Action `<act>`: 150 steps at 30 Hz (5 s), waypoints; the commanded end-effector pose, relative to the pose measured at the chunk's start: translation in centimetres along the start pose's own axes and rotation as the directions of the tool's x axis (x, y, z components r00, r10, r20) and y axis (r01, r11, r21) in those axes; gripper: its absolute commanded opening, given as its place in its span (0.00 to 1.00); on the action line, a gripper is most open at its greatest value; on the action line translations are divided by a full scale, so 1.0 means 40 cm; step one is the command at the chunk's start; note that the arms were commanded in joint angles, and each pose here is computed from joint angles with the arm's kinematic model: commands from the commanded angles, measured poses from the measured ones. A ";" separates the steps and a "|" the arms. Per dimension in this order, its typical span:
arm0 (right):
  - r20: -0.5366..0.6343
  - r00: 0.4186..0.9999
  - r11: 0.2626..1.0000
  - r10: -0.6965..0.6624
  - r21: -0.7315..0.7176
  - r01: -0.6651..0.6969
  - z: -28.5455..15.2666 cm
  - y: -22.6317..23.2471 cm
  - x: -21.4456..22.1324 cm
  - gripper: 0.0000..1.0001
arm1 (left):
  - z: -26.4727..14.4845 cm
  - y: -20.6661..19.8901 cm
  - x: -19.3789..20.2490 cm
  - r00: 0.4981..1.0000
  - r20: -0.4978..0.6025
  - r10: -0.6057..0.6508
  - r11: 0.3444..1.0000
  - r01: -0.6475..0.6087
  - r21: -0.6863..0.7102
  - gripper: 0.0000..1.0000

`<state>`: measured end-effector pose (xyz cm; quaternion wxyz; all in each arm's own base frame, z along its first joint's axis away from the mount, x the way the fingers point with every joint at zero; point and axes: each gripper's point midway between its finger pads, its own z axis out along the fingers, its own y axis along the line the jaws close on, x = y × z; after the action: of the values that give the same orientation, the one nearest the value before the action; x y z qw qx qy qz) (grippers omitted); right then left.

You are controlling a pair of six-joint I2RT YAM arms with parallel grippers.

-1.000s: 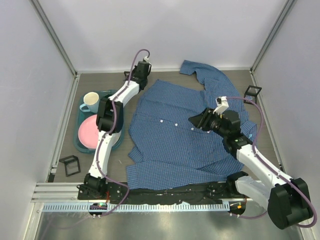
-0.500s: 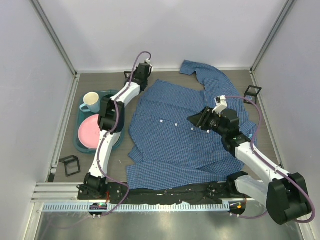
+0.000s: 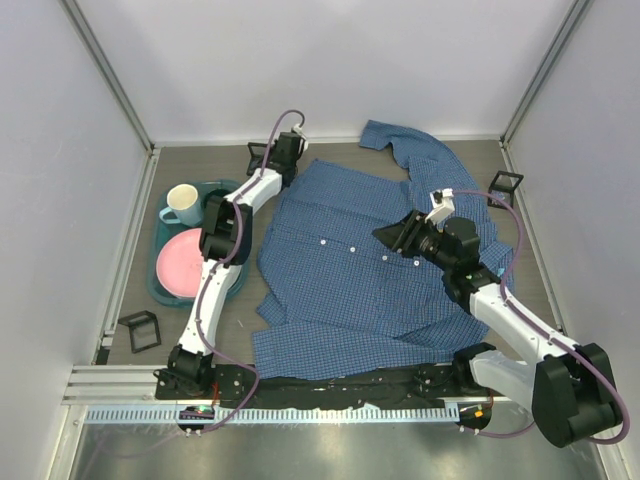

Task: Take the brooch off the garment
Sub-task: Place the brooch in the brooch box, then adjust the clothes at the center of the board.

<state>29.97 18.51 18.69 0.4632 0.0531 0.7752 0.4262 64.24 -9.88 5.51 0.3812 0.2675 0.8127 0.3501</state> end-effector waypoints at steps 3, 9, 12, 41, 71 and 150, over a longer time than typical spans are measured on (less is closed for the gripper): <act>0.030 0.999 0.998 0.011 -0.065 -0.009 0.008 0.029 -0.020 0.45 | -0.003 0.056 -0.053 0.997 0.058 -0.056 0.997 0.059 -0.044 0.04; 0.023 1.000 0.998 0.020 -0.067 -0.018 0.013 0.026 -0.014 0.45 | -0.007 0.078 -0.061 0.996 0.065 -0.062 0.995 0.067 -0.075 0.05; 0.020 1.000 0.997 0.022 -0.073 -0.021 0.014 0.028 -0.014 0.45 | -0.005 0.087 -0.063 0.996 0.065 -0.062 0.993 0.069 -0.096 0.04; 0.006 0.999 0.995 0.038 -0.091 -0.037 0.019 0.033 -0.008 0.45 | -0.008 0.077 -0.061 0.997 0.066 -0.049 0.995 0.055 -0.086 0.40; -0.025 0.998 0.740 -0.066 0.669 0.065 -0.117 -0.259 -0.084 0.42 | -0.865 -0.179 -0.321 0.753 -0.031 -0.657 0.335 0.329 0.883 0.79; 0.321 0.942 0.712 0.100 0.637 -0.293 0.004 -0.618 -0.303 0.47 | -1.029 -0.576 -0.637 0.673 -0.223 -0.706 -0.230 0.079 0.970 0.56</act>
<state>41.62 -2.47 5.73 0.4013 0.3391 0.8431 0.1147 46.98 -54.08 12.60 0.2887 0.1002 0.7653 -0.5665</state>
